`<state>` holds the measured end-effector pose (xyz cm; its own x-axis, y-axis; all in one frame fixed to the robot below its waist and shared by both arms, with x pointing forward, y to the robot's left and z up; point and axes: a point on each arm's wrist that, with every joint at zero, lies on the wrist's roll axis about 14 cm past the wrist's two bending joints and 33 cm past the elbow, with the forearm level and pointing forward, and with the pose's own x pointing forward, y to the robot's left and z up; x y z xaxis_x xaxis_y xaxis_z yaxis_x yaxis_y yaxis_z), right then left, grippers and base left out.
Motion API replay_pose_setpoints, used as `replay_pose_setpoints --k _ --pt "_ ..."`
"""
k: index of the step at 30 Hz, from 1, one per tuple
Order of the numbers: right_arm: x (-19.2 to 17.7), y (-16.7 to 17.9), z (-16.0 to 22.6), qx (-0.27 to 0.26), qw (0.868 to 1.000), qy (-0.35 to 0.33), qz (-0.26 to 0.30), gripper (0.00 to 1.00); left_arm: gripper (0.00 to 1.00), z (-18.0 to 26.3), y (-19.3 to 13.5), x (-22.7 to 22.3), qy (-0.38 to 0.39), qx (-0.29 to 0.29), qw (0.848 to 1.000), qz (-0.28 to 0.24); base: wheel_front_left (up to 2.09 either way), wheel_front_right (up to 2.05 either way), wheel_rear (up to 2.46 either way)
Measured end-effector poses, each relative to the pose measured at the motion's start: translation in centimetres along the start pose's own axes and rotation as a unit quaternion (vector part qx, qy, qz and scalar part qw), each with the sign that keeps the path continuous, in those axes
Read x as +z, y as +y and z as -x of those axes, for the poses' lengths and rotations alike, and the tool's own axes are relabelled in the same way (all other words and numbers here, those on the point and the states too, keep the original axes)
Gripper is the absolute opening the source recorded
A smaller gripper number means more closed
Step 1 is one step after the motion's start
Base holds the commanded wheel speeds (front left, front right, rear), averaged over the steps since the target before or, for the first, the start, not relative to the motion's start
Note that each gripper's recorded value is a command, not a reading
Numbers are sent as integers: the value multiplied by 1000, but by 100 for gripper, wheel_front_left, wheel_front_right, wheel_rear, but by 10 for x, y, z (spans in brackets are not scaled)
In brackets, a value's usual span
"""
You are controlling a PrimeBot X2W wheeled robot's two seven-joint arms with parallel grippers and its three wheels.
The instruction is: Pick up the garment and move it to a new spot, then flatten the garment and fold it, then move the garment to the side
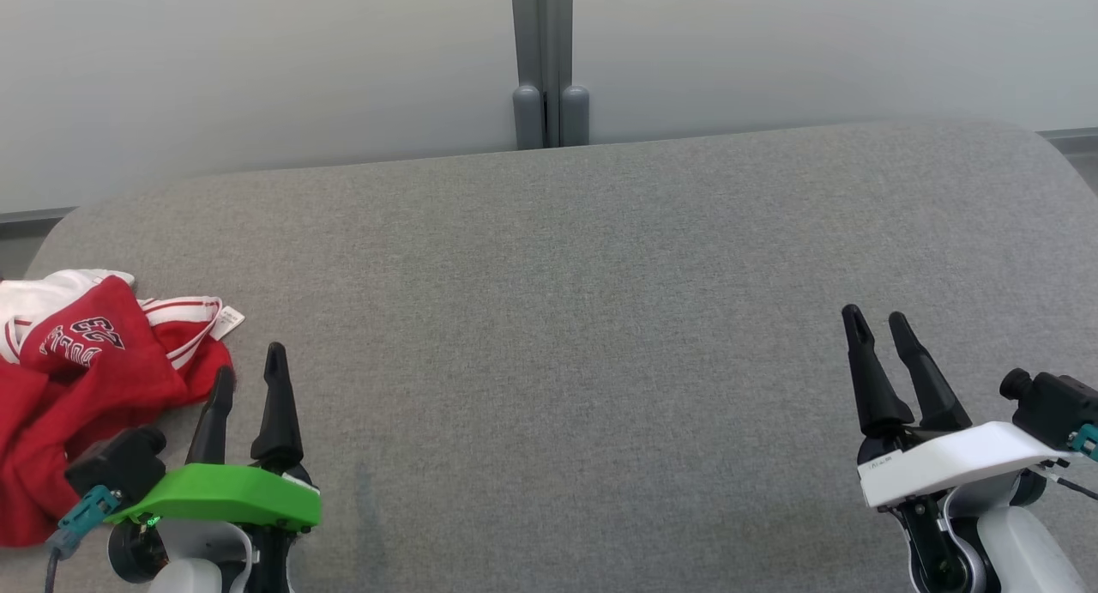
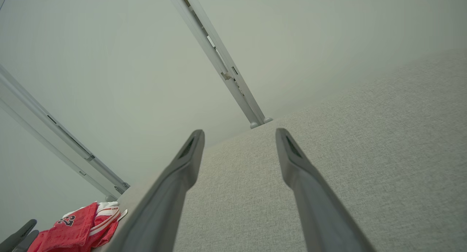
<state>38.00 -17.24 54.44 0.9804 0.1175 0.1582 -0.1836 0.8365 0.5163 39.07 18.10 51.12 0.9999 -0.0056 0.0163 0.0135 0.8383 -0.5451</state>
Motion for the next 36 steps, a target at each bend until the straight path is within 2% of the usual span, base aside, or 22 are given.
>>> replay_pose_setpoints --k 18,36 --pt "-7 4 0 2 996 12 83 100 100 0 -2 -7 3 -15 996 -93 0 0 0" --pt "-17 3 2 -4 987 33 155 100 100 1 1 -16 11 -26 985 -168 0 0 0"
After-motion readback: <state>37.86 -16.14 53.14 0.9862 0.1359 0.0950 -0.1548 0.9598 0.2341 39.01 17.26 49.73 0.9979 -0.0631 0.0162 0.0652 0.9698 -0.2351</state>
